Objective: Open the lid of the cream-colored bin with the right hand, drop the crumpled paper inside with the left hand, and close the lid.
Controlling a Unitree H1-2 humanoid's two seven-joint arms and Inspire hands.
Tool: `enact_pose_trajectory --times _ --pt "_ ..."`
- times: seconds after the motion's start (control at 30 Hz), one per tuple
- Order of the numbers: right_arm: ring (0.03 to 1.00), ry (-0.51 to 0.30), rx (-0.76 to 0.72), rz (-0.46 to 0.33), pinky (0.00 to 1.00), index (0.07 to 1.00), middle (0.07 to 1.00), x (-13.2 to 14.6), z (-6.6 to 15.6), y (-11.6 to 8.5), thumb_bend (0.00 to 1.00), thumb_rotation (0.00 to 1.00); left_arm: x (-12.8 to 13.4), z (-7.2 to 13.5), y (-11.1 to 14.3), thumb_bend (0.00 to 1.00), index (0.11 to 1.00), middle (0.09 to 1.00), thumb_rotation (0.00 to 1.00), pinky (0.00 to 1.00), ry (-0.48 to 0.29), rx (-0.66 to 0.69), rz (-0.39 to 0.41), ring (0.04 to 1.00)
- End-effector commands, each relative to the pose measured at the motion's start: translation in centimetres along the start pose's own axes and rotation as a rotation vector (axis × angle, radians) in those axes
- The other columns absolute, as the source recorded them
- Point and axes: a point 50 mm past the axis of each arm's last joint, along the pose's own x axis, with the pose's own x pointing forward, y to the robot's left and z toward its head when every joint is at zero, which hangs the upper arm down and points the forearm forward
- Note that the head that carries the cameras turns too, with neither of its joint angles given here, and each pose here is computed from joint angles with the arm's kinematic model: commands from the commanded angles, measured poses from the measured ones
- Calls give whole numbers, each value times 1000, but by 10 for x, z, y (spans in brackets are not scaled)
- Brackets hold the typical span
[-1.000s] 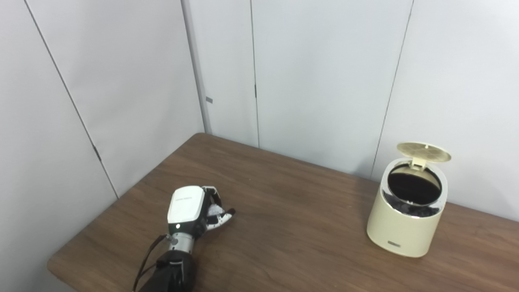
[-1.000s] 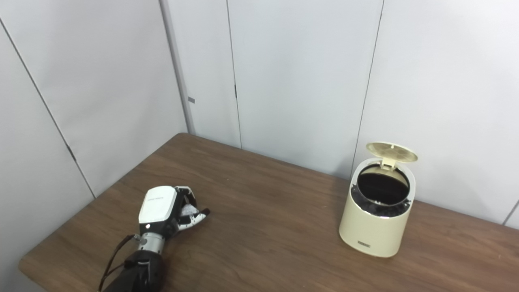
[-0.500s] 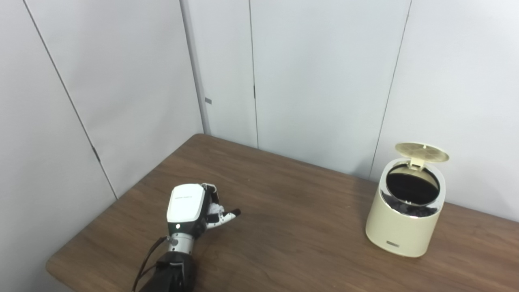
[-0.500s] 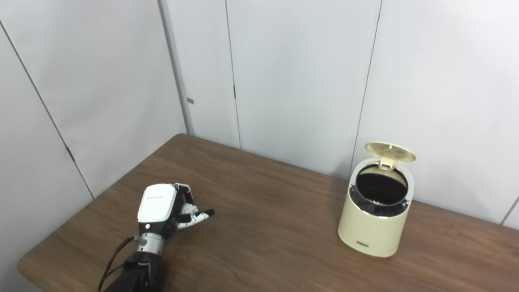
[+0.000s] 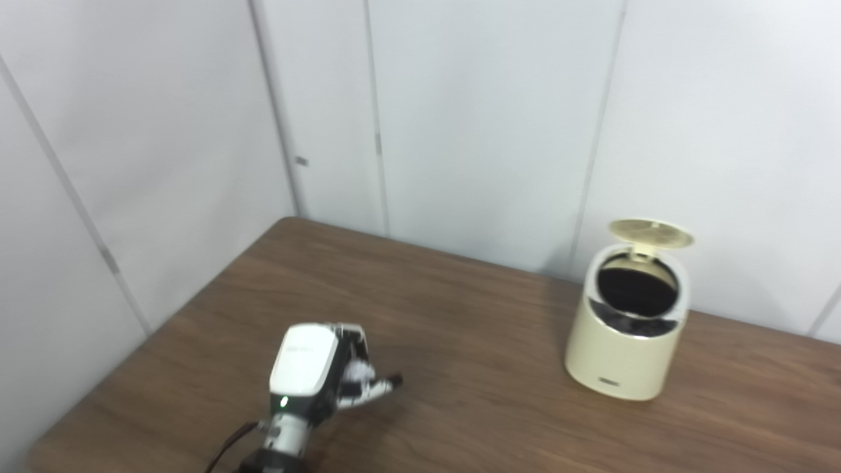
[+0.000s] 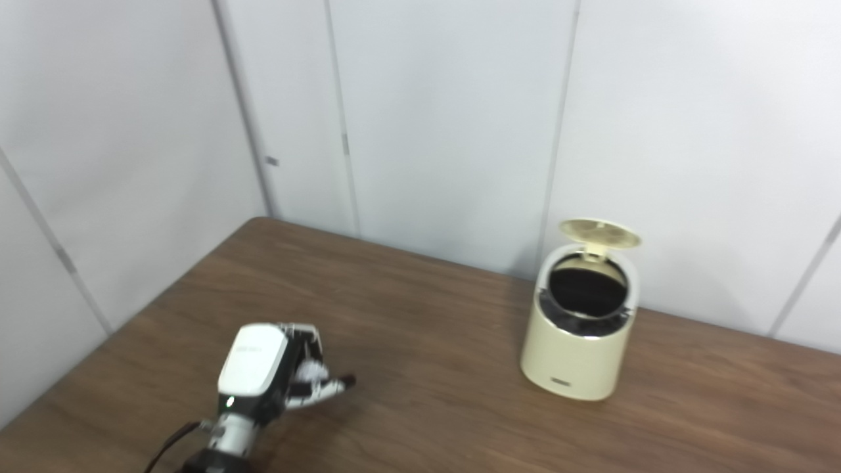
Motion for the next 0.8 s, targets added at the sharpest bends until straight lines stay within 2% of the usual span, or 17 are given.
enact_pose_trajectory --times 0.0,0.17,0.33,0.47,0.63,0.7,0.77 --pt "691 -81 12 -4 592 650 698 8 8 8 298 462 23 9 26 601 255 194 265 94 -95 21 105 134" --pt "721 -88 27 -4 633 656 720 -1 4 23 271 465 46 16 42 574 234 182 316 86 -190 25 154 124" --pt "720 -101 52 -11 633 652 716 -5 4 34 272 445 68 23 52 562 231 183 428 90 -270 -47 192 127" --pt "728 -105 52 -21 640 669 725 -7 2 41 291 460 81 45 60 569 219 167 480 72 -315 -90 211 111" --pt "748 -97 71 -28 673 681 739 -10 2 48 330 486 92 79 66 543 205 154 431 58 -362 -148 215 97" --pt "762 -86 77 -35 704 686 748 -12 2 51 331 492 94 100 67 502 200 154 317 55 -397 -185 210 95" --pt "776 -96 69 -35 727 697 758 -12 0 55 355 546 97 115 67 502 202 157 238 54 -425 -205 204 96"
